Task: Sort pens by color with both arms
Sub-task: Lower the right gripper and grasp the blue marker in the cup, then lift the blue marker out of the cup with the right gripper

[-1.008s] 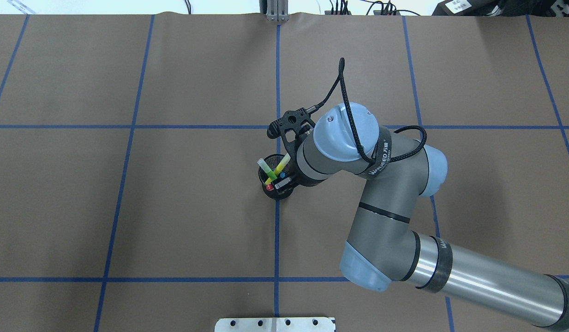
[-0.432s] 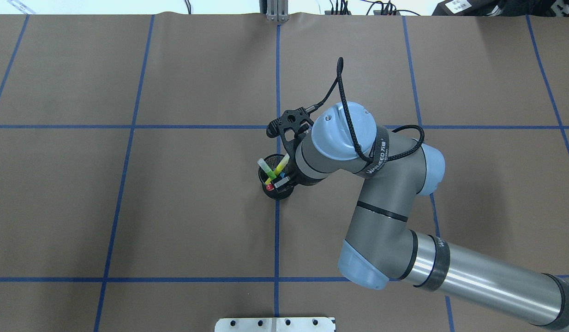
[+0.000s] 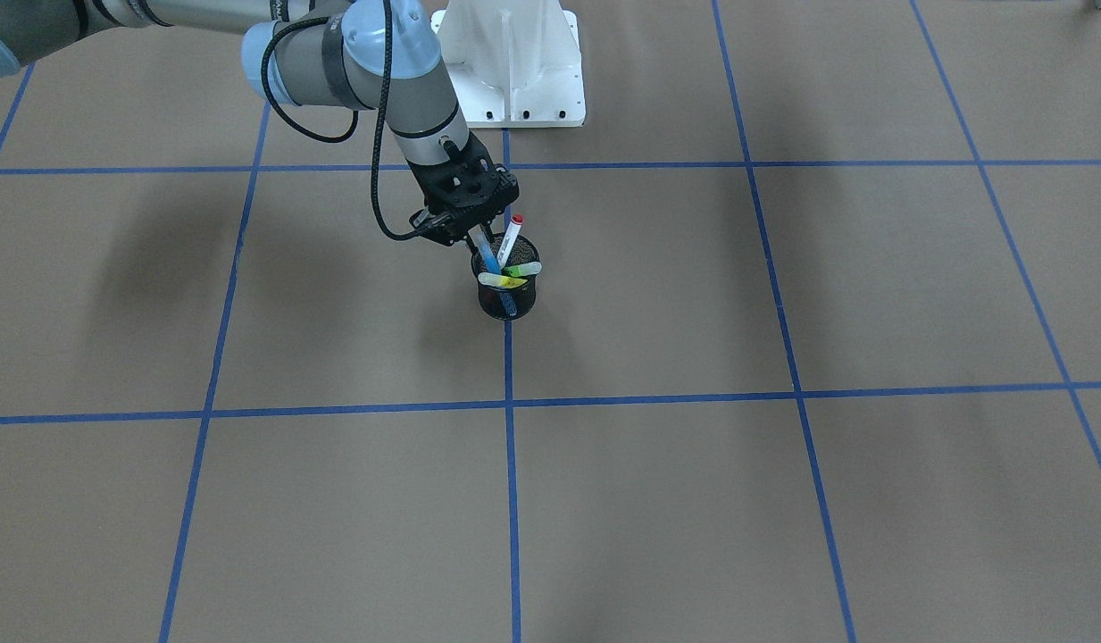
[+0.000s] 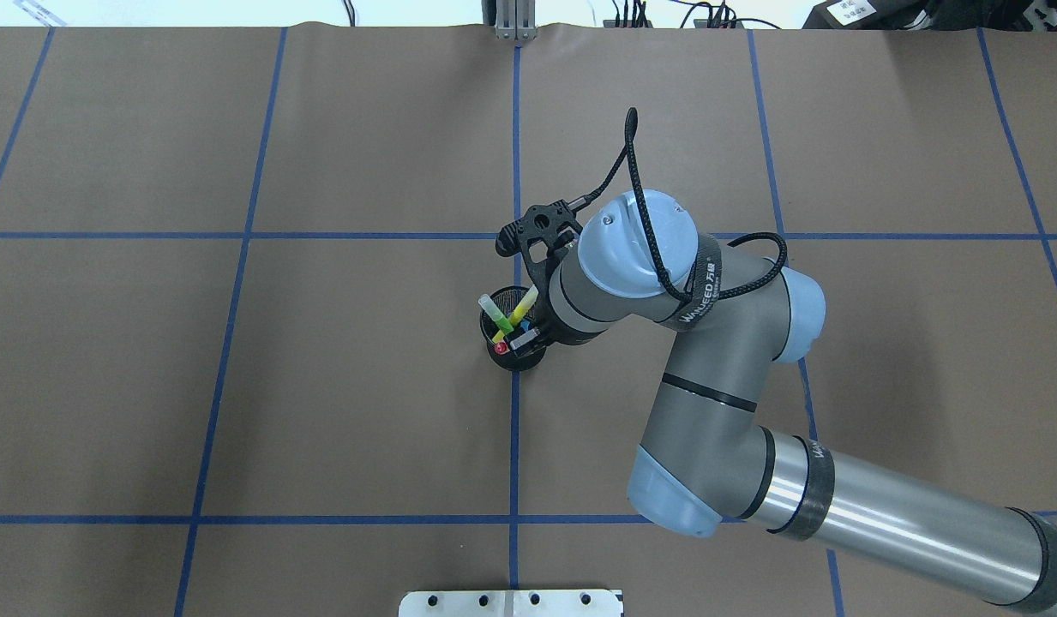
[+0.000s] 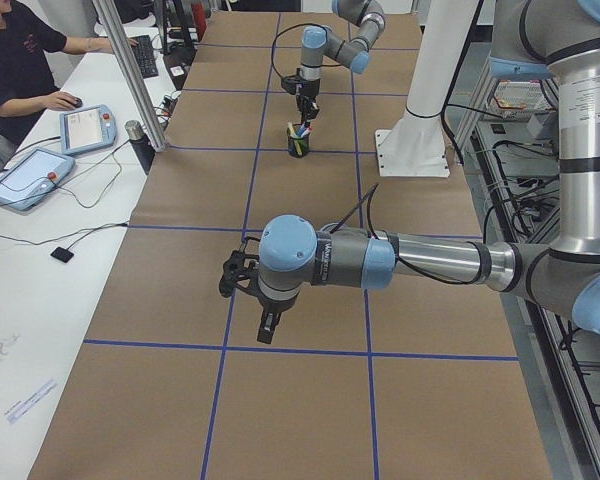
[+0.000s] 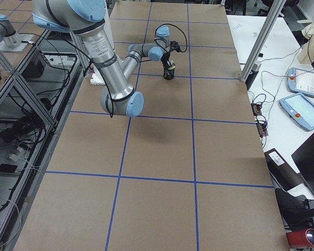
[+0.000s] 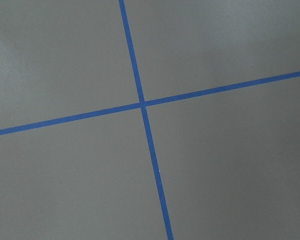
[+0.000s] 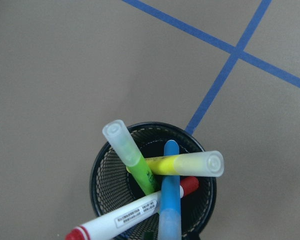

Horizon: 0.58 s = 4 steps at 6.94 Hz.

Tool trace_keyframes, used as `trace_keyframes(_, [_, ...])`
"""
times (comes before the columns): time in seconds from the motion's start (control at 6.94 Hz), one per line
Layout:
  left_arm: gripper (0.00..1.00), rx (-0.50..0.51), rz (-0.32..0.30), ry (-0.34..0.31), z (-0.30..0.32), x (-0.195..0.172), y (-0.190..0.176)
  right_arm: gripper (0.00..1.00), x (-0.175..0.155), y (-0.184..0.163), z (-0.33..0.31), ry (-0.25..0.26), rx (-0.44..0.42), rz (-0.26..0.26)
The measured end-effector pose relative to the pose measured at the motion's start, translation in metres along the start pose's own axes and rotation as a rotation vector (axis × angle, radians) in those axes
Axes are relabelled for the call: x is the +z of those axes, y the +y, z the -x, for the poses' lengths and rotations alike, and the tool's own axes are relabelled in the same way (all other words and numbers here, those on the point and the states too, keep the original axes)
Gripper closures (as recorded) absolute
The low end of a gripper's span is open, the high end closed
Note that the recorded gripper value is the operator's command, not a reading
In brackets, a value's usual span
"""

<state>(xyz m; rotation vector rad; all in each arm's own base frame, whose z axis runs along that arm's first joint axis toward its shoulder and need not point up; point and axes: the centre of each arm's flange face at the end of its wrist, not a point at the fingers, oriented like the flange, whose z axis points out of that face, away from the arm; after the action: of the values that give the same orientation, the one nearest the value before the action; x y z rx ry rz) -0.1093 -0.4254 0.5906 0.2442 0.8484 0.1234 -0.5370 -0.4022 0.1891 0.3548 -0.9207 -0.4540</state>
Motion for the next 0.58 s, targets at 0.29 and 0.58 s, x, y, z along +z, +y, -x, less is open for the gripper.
trace_keyframes(0.29, [0.01,0.000,-0.001,0.000,0.0002,-0.0003,0.0001,0.83,-0.0009,-0.0010,0.0013,-0.002,0.021,-0.002])
trace_keyframes(0.58, [0.01,0.000,-0.001,0.000,0.0003,-0.0002,0.0001,0.83,-0.0029,-0.0031,0.0021,-0.004,0.029,-0.007])
